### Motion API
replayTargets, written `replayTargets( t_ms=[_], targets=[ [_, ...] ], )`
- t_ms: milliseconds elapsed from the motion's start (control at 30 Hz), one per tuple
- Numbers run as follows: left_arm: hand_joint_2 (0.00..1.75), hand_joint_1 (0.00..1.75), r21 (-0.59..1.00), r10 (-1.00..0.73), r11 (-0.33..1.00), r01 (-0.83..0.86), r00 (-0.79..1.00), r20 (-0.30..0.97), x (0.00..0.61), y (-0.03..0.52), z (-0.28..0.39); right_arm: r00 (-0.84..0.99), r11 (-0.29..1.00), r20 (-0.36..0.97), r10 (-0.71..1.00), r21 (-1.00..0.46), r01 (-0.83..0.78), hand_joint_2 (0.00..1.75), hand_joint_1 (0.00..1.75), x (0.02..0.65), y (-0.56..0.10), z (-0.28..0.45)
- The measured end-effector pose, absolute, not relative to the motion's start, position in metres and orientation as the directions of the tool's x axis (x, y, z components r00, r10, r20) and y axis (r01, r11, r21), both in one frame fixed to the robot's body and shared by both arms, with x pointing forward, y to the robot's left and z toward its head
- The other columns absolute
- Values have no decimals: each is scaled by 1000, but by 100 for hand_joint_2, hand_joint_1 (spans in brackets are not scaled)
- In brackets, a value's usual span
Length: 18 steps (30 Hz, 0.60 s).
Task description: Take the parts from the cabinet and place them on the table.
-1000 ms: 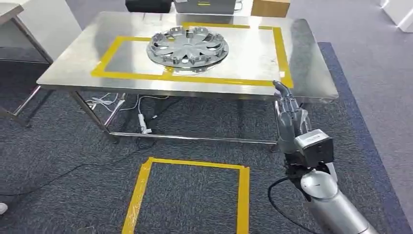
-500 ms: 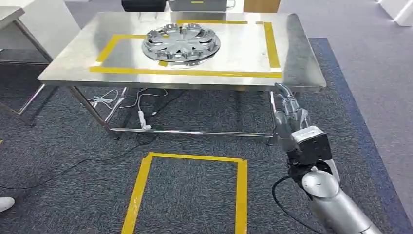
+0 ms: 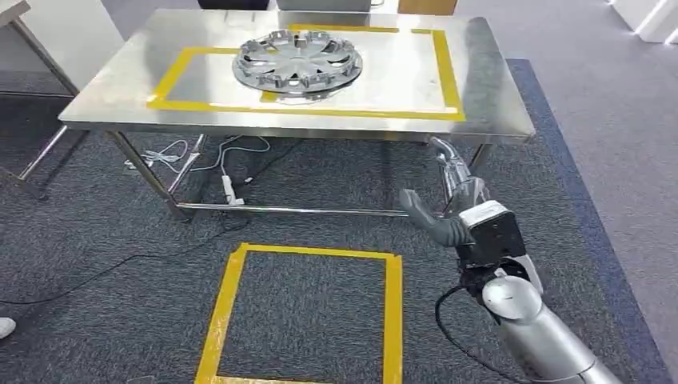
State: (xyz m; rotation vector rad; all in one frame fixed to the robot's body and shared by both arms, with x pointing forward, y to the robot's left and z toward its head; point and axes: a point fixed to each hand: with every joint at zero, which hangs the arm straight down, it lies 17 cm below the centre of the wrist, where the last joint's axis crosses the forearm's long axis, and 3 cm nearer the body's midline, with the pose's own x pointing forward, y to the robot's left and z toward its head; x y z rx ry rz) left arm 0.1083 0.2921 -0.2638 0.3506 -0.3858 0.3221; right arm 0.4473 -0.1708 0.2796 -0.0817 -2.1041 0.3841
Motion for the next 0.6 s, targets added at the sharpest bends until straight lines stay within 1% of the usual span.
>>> replayTargets(
  t_ms=[600],
  targets=[
    [175, 0, 275, 236, 889, -365, 882, 409, 107, 294, -264, -530, 949, 823, 205, -300, -97, 175, 0, 448, -170, 277]
  ],
)
